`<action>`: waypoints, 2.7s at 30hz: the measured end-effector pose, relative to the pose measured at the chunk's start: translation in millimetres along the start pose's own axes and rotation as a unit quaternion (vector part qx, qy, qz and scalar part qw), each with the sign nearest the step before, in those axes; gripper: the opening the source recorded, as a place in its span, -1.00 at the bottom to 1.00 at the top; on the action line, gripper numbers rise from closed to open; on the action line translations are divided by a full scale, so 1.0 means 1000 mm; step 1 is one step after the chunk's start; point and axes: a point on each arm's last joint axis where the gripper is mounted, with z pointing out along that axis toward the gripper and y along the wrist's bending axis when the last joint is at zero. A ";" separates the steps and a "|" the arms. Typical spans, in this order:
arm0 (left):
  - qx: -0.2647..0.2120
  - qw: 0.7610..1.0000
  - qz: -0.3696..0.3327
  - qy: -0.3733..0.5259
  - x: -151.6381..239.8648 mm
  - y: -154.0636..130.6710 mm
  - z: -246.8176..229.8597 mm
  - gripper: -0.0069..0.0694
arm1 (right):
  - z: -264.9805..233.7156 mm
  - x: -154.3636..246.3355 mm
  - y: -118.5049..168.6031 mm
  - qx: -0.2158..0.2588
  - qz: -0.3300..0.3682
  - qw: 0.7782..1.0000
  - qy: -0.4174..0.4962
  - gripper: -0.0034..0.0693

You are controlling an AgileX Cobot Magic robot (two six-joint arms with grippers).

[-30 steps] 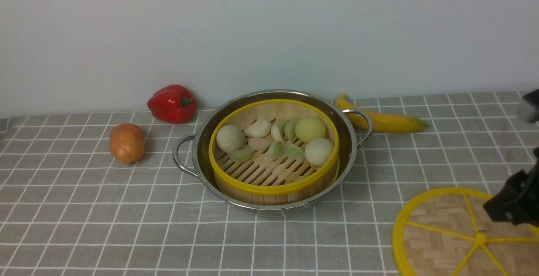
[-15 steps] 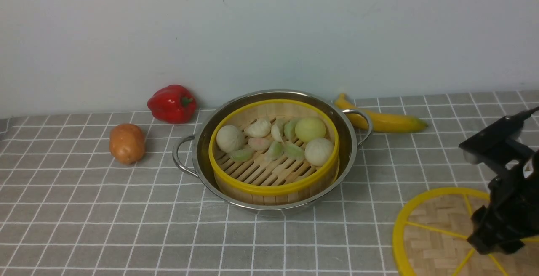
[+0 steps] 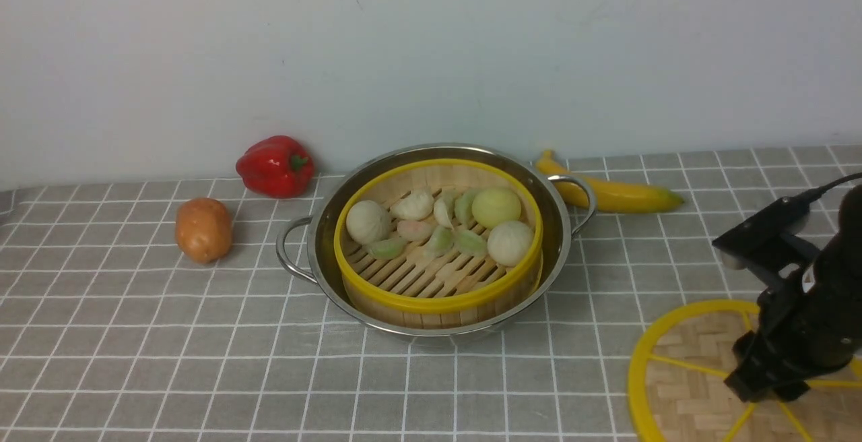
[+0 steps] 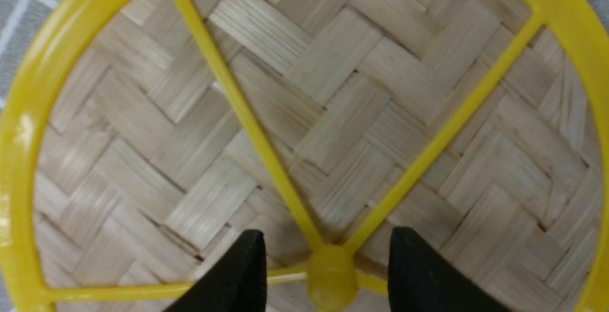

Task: Place the steamer in the pot on the grey tablecloth, and put the lid on the steamer.
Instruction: 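Move the gripper down to the bamboo steamer lid and grasp its center knob, then place the bamboo steamer lid onto the steamer basket in the pot with the right gripper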

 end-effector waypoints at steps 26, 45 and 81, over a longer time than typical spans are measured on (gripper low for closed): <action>0.000 1.000 0.000 0.000 0.000 0.000 0.000 -0.18 | -0.070 -0.029 -0.009 0.015 0.028 0.998 -0.051 -0.50; 0.000 1.000 0.000 0.000 0.000 0.000 0.000 -0.18 | -0.177 -0.138 0.051 -0.093 -0.196 0.950 -0.226 -0.50; 0.000 1.000 0.000 0.000 0.000 0.000 0.000 -0.18 | -0.086 -0.217 0.124 -0.082 -0.275 0.933 -0.216 -0.50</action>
